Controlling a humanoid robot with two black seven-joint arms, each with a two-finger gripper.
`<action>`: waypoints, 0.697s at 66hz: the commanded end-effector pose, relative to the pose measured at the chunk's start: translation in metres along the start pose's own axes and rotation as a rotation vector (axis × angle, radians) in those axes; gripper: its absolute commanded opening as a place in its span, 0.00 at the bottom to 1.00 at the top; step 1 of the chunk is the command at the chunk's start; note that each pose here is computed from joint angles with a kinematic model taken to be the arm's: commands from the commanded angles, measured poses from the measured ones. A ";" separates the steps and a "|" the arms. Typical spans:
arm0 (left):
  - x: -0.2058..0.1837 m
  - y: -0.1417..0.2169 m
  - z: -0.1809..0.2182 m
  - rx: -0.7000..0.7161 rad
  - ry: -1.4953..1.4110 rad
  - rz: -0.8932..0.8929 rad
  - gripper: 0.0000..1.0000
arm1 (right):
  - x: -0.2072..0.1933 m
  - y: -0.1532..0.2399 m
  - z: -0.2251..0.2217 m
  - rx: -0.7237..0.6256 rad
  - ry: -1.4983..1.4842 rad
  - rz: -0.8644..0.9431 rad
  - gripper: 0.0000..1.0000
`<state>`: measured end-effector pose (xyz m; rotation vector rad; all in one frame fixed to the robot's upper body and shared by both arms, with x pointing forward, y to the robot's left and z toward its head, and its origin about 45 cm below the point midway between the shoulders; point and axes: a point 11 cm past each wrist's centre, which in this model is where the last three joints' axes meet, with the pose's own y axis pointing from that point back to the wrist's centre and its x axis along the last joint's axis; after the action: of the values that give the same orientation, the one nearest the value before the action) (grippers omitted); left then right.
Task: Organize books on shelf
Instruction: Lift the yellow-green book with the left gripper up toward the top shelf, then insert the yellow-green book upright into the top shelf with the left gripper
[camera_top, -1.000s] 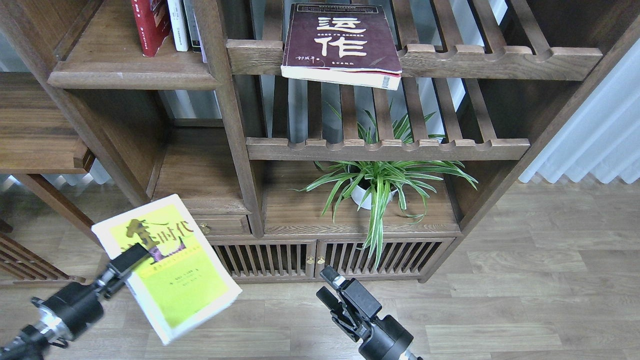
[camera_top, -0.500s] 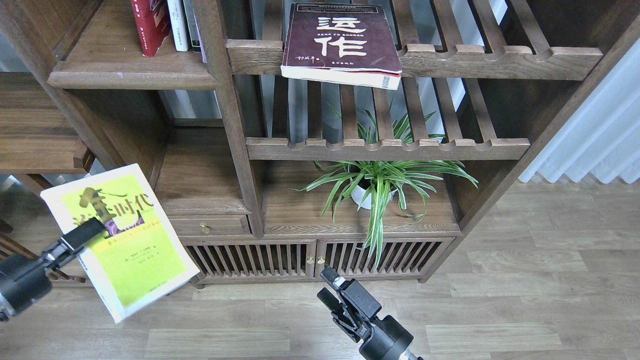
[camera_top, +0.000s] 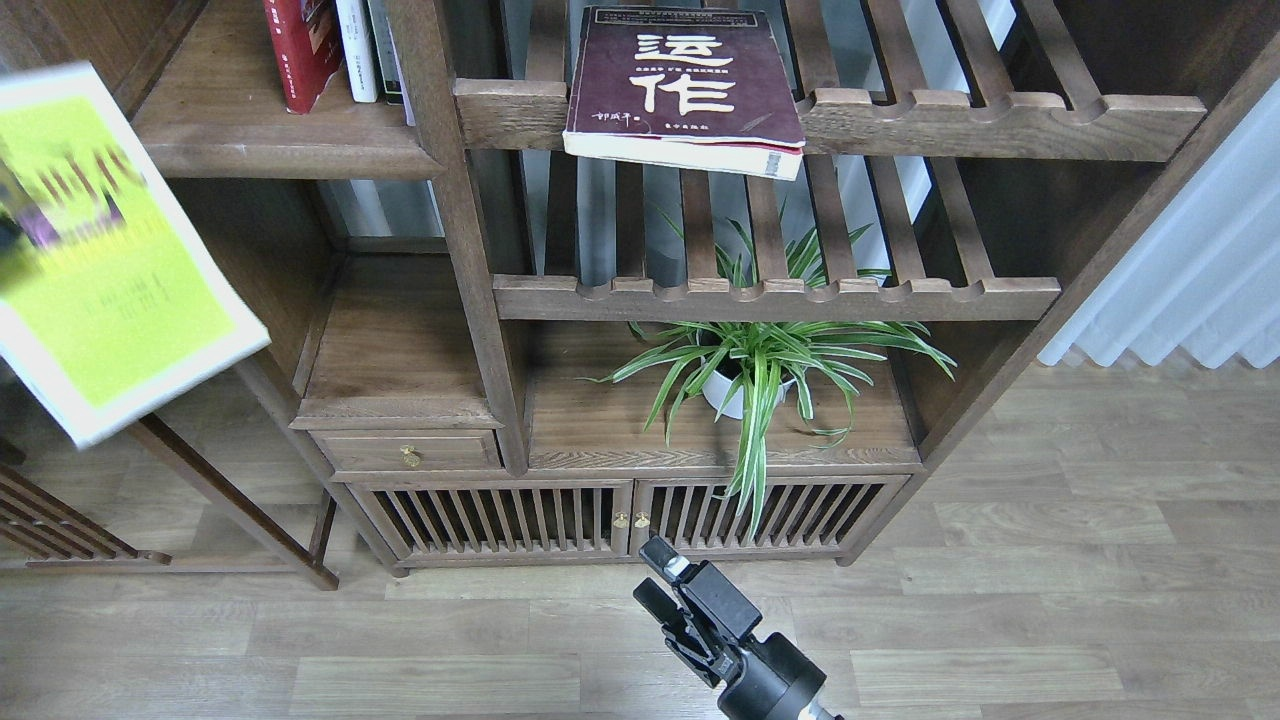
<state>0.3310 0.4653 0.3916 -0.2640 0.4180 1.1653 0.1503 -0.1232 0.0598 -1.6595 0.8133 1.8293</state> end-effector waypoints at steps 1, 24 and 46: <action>-0.016 -0.006 0.031 -0.035 -0.034 -0.030 0.04 | 0.000 0.000 0.001 -0.002 0.001 0.000 0.99; -0.048 -0.033 0.076 -0.085 -0.126 -0.107 0.05 | 0.000 0.000 0.001 -0.003 0.002 0.002 0.99; -0.056 -0.055 0.110 -0.044 -0.248 -0.094 0.05 | 0.000 0.000 0.001 -0.004 0.002 0.002 0.99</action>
<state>0.3749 0.4401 0.5157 -0.2221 0.1826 1.0759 0.1497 -0.1225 0.0596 -1.6642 0.8116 1.8323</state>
